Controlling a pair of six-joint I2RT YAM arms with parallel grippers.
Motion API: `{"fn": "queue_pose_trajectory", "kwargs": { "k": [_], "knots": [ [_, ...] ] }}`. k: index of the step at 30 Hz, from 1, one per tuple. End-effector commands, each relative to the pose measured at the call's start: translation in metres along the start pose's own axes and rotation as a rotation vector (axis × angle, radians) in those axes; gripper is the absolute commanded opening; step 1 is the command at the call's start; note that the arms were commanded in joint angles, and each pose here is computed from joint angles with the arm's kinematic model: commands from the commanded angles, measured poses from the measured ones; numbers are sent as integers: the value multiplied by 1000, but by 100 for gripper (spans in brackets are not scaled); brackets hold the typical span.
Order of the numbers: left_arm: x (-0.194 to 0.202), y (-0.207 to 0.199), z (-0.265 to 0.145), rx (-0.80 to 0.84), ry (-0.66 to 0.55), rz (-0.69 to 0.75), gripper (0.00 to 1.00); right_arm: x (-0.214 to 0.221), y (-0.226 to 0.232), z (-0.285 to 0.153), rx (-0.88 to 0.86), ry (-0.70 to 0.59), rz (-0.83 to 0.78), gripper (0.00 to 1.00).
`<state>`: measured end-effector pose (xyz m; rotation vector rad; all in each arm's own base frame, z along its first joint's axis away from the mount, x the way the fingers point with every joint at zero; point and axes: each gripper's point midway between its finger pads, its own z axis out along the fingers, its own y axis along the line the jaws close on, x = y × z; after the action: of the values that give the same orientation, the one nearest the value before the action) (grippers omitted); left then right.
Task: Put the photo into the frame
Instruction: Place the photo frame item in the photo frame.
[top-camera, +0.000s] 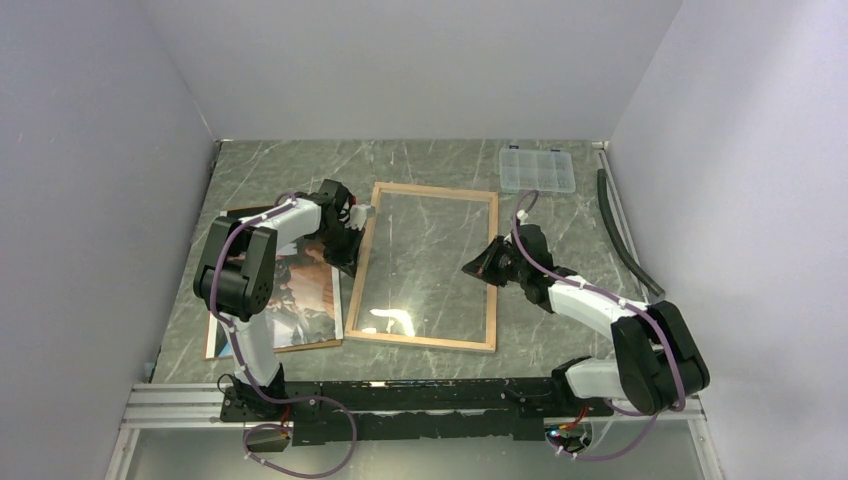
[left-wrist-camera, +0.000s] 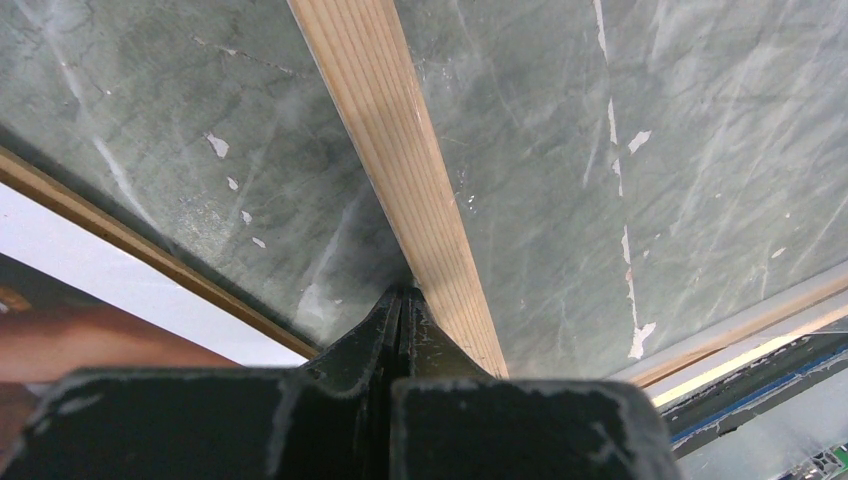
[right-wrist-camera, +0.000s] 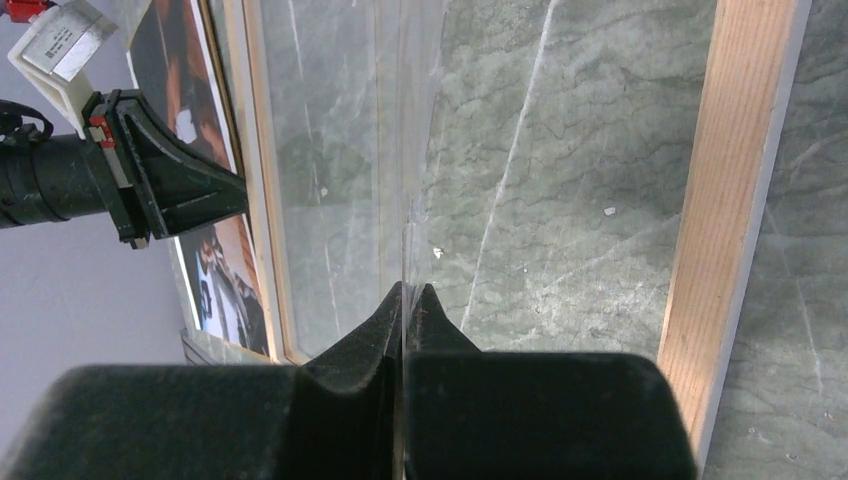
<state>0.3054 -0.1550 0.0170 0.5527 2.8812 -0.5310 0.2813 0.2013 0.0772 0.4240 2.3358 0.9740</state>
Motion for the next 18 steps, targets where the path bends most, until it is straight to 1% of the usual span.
{"fn": "queue_pose_trajectory", "kwargs": {
  "k": [1, 11, 15, 16, 18],
  "knots": [
    [-10, -17, 2, 49, -29, 44, 3, 5, 19, 5, -78, 30, -29, 0],
    [-12, -22, 6, 61, -26, 46, 3, 5, 26, 12, -92, 42, -12, 0],
    [-13, -21, 5, 49, -29, 52, 3, 5, 18, 10, -48, 41, -33, 0],
    [-13, -20, 4, 46, -29, 53, 3, 6, 15, 8, -32, 43, -39, 2],
    [-14, -19, 1, 37, -37, 55, 3, 6, 13, 6, -15, 48, -53, 16]
  ]
}}
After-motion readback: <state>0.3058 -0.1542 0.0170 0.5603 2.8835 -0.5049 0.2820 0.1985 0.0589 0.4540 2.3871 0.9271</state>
